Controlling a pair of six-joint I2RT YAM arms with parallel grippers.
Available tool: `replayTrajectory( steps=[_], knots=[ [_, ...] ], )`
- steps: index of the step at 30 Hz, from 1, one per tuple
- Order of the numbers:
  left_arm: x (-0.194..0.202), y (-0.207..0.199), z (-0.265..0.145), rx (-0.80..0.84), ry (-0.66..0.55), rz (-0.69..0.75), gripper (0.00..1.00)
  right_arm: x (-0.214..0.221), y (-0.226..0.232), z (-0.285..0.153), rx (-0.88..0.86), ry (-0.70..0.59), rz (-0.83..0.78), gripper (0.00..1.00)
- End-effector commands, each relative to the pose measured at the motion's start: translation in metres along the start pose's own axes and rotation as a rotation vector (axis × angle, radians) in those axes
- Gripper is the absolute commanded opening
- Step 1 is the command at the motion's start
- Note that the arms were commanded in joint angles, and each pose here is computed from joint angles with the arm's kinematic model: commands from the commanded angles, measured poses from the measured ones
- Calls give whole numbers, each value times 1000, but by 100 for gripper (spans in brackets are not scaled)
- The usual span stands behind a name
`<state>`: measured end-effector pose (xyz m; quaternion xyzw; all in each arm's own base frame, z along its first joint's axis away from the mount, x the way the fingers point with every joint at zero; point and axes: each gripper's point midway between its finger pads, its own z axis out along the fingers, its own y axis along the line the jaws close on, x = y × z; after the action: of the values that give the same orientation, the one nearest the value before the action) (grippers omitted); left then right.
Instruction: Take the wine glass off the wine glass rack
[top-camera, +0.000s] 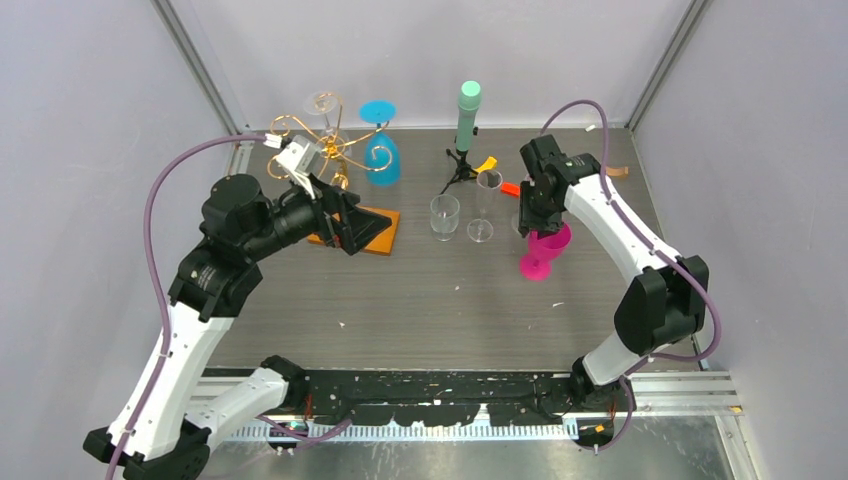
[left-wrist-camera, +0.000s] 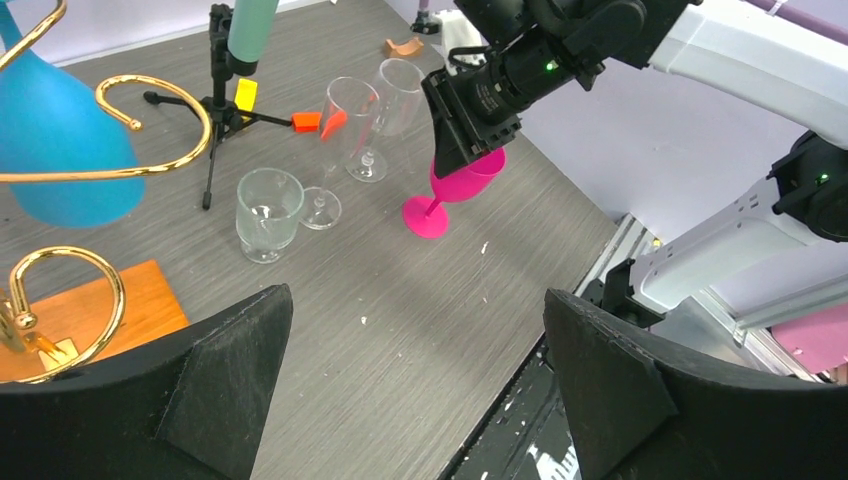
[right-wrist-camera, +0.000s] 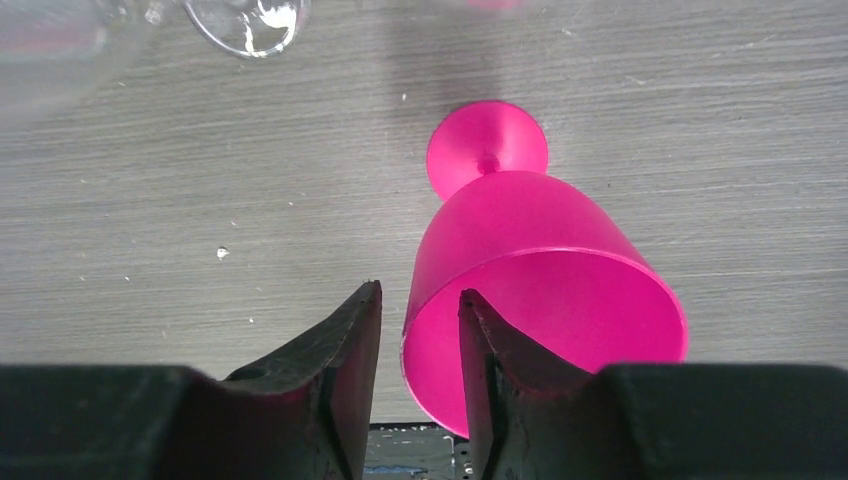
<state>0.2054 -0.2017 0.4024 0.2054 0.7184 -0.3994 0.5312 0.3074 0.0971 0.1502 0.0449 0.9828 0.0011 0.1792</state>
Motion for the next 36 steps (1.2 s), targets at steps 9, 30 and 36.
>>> replayTrajectory(
  steps=[9, 30, 36],
  knots=[
    [-82, 32, 15, -230, -170, 10, 100, -57, 8, -69, -87, -288, 77, 47],
    [-133, 202, 57, -686, -255, -284, 69, -31, 10, -124, -283, -460, 205, 40],
    [-140, 237, 34, -727, -295, -350, 64, -29, 13, -129, -316, -471, 210, 41]
  ],
)
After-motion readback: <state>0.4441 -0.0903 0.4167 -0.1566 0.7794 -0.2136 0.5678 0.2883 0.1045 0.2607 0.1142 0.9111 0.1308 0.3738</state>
